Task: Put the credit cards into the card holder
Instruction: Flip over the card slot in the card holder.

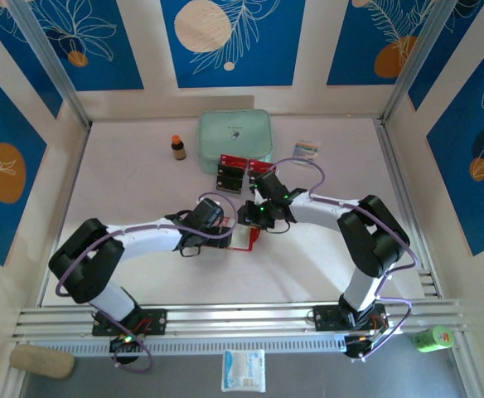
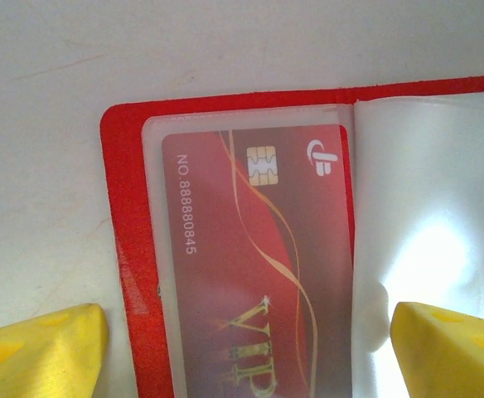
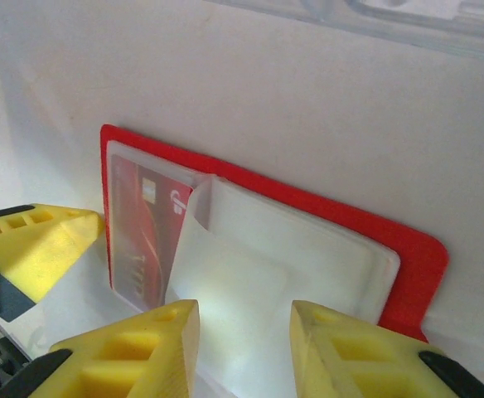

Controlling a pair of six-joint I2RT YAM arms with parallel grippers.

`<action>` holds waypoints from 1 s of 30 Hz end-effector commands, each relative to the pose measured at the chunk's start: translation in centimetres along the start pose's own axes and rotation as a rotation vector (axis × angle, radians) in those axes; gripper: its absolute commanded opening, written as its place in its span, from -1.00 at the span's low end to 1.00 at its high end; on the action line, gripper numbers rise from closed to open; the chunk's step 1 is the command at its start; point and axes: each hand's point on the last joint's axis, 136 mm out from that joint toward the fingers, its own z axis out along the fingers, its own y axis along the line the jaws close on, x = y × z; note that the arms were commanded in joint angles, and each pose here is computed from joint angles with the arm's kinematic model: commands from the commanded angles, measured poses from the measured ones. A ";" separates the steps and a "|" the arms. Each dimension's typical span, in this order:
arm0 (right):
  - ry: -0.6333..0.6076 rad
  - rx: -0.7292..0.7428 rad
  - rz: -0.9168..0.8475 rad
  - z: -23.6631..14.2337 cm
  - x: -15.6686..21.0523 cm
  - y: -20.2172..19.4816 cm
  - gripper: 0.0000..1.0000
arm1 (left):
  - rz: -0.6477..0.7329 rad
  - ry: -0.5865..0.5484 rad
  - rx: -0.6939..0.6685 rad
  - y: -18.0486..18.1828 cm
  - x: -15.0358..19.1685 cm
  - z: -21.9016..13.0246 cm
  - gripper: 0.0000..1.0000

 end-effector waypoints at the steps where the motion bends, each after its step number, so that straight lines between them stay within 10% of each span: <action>1: 0.029 -0.025 0.018 0.7 0.2 0.3 -0.30 | 0.008 0.007 0.013 -0.2 0.5 -0.4 0.75; 22: 0.058 -0.130 0.005 1.4 -0.3 2.9 -0.23 | 0.011 -0.006 0.012 0.0 0.5 -0.7 0.69; 30: 0.057 -0.209 -0.029 0.0 0.1 6.2 -0.20 | 0.003 -0.088 -0.018 0.8 -1.7 -3.8 0.96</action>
